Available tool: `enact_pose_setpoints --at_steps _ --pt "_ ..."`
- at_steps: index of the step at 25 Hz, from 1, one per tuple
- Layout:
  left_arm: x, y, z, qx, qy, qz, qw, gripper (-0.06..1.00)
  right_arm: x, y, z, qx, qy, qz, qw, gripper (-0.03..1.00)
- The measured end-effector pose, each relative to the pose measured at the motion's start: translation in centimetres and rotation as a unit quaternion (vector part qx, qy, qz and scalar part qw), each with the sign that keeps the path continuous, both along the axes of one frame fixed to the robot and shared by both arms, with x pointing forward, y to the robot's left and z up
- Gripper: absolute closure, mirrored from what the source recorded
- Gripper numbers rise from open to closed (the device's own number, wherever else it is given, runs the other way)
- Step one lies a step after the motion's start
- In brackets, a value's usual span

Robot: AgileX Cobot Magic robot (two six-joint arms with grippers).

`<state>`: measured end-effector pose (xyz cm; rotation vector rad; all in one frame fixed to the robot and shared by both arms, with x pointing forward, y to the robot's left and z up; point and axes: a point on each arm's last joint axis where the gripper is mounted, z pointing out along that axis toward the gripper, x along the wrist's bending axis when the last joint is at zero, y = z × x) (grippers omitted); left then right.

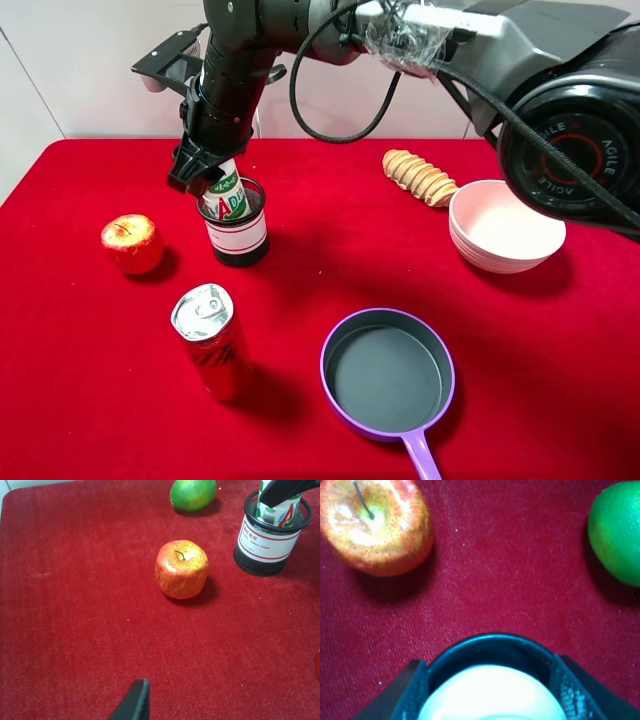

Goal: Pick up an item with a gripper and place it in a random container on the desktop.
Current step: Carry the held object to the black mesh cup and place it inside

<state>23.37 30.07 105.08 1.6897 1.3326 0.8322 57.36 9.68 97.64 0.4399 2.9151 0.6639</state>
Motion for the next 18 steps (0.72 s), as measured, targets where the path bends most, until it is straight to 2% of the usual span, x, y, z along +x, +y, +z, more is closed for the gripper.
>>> enact_pose_setpoints --at_steps 6,8,10,18 --pt "0.0 0.0 0.0 0.0 0.0 0.0 1.0 -0.04 0.01 0.04 0.07 0.003 0.0 0.0 1.0 0.53" --pt "0.0 0.0 0.0 0.0 0.0 0.0 1.0 -0.04 -0.01 0.11 0.13 0.007 0.001 -0.001 1.0 0.39" --pt "0.0 0.0 0.0 0.0 0.0 0.0 1.0 -0.04 -0.03 0.13 0.14 0.008 0.002 -0.001 1.0 0.31" --pt "0.0 0.0 0.0 0.0 0.0 0.0 1.0 -0.04 -0.04 0.15 0.15 0.01 0.003 -0.002 1.0 0.27"
